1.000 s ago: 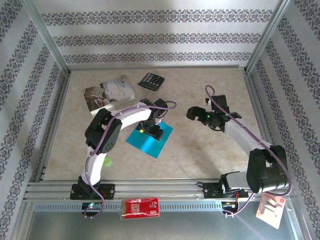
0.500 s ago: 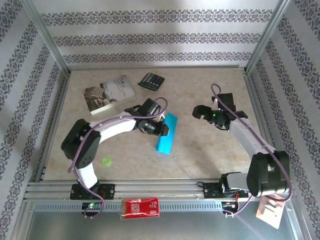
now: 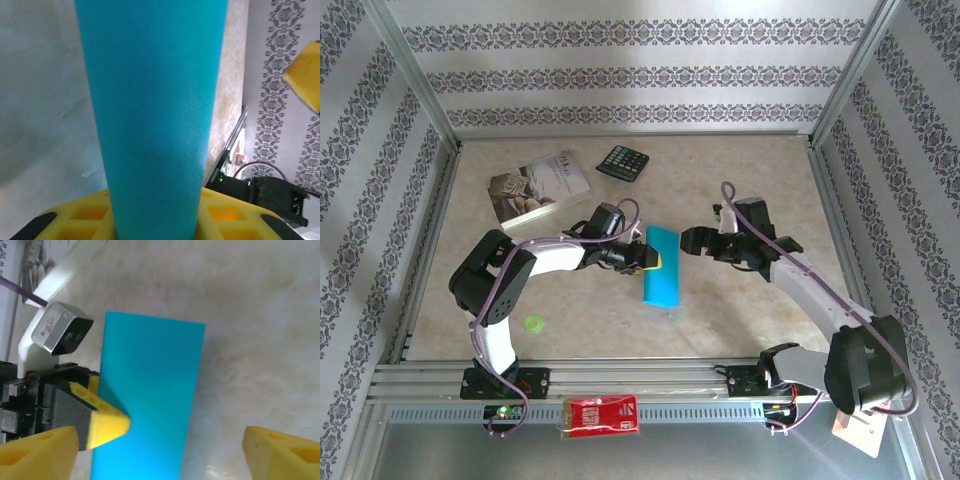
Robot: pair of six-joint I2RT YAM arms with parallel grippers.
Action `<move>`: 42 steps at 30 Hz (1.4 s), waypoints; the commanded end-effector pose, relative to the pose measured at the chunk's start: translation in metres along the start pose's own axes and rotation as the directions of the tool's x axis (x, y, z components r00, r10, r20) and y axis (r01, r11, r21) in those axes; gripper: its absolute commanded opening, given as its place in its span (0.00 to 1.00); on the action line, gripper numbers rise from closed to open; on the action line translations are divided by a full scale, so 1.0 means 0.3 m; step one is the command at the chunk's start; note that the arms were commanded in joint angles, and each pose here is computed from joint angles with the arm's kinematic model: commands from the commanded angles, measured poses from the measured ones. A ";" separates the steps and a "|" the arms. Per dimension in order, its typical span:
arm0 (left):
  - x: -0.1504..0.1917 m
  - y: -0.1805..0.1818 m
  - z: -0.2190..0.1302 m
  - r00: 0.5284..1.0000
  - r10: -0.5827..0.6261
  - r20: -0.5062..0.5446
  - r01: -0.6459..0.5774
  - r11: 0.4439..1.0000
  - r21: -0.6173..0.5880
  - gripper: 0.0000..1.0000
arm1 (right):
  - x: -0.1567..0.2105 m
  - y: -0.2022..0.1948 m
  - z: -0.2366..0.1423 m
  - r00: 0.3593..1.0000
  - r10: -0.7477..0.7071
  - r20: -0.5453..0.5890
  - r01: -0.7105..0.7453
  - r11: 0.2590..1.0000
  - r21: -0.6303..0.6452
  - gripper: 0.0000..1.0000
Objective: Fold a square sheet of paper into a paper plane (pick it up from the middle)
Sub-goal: First fold the square sheet of paper in half at the center of the table.
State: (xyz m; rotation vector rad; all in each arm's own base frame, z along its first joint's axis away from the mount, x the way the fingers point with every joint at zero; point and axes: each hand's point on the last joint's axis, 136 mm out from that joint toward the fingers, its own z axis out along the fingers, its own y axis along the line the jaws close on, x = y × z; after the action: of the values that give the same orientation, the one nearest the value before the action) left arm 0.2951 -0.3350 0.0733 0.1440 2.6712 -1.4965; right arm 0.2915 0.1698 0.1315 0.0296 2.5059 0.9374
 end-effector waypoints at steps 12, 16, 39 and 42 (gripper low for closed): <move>0.052 0.194 -0.006 0.997 -0.029 -0.074 0.021 0.993 -0.114 0.29 | 0.040 0.010 0.252 0.997 0.074 -0.012 -0.074 0.997 0.020 0.32; 0.056 0.215 -0.008 0.997 -0.030 -0.072 0.020 0.990 -0.138 0.28 | 0.050 0.012 0.319 0.997 0.062 -0.043 -0.061 0.998 0.026 0.30; 0.055 0.293 -0.054 0.998 -0.054 -0.044 0.037 0.947 -0.318 0.46 | 0.142 -0.092 0.464 0.988 0.120 -0.099 -0.110 0.989 0.101 0.19; 0.062 0.297 -0.064 0.996 -0.079 -0.034 0.063 0.939 -0.337 0.50 | 0.143 -0.094 0.465 0.989 0.123 -0.087 -0.114 0.988 0.103 0.19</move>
State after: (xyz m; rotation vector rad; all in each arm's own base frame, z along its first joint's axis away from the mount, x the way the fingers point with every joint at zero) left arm 0.2920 -0.3072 0.0353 0.1859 2.8069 -1.3099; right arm 0.3236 0.2453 0.0187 0.1365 2.6335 0.9200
